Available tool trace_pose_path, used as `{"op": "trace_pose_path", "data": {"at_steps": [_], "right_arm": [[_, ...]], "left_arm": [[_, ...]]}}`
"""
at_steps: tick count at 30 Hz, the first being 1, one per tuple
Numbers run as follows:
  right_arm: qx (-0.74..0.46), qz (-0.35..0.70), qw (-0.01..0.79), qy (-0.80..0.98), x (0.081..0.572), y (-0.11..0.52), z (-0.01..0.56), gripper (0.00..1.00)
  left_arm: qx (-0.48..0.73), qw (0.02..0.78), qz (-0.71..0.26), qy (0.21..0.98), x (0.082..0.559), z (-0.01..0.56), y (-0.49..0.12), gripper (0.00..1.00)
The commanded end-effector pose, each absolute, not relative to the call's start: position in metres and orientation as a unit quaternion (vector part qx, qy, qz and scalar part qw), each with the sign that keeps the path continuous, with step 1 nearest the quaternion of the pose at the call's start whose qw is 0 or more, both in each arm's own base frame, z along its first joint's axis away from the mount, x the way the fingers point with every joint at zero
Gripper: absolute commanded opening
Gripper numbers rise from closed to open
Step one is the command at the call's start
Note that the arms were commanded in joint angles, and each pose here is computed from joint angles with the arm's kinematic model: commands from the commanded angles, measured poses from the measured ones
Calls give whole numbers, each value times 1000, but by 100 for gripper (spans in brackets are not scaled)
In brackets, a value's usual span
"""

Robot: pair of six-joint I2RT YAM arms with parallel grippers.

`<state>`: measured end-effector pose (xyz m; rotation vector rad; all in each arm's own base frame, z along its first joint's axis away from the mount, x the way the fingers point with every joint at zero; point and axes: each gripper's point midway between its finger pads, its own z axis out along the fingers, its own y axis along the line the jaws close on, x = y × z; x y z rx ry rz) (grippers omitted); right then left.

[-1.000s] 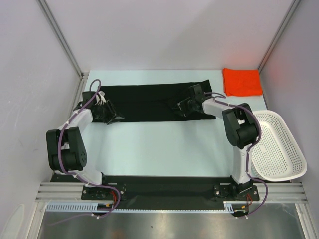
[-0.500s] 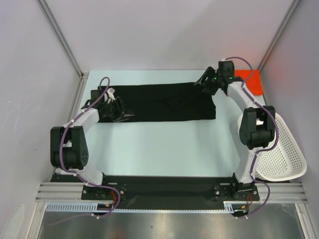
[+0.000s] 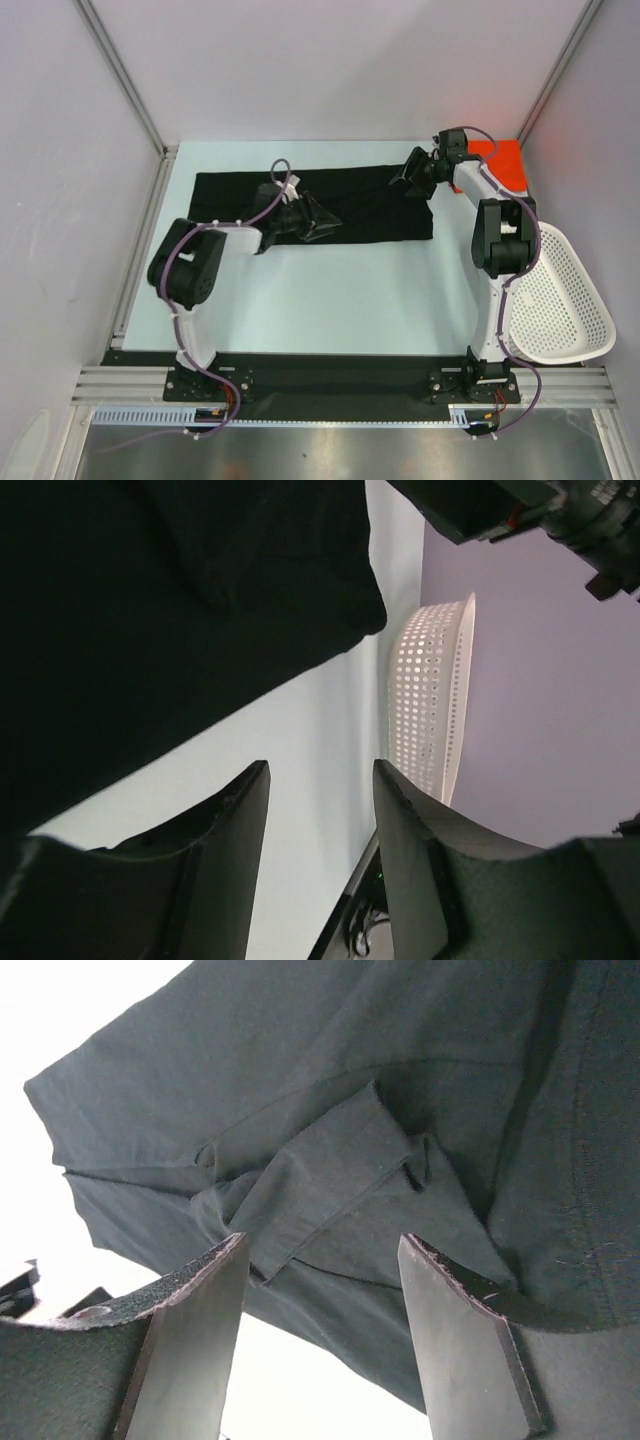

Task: Fold and stack the t-shirts
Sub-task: Fold the tshirt

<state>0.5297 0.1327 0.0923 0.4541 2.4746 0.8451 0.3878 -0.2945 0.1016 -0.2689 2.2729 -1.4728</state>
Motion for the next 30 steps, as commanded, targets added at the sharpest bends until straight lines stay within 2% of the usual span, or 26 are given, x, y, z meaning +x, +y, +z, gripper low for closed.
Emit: {"op": "trace_pose_path", "data": {"at_steps": [1,6,15,30], "right_arm": [[161,338,242,895,528,141,109,67],[153,334,241,898,527,139,104,67],[150,338,236,899,523,133,102,67],[156,346,238,894,524,120,102,67]], "left_arm": [[-126,248,-570,773,414,121,-330,51],[-137,281,-533,786,438,113,-335,49],[-154,262,-499,811,448,82,-336,41],[-179,256,-458,833,464,55,-333,46]]}}
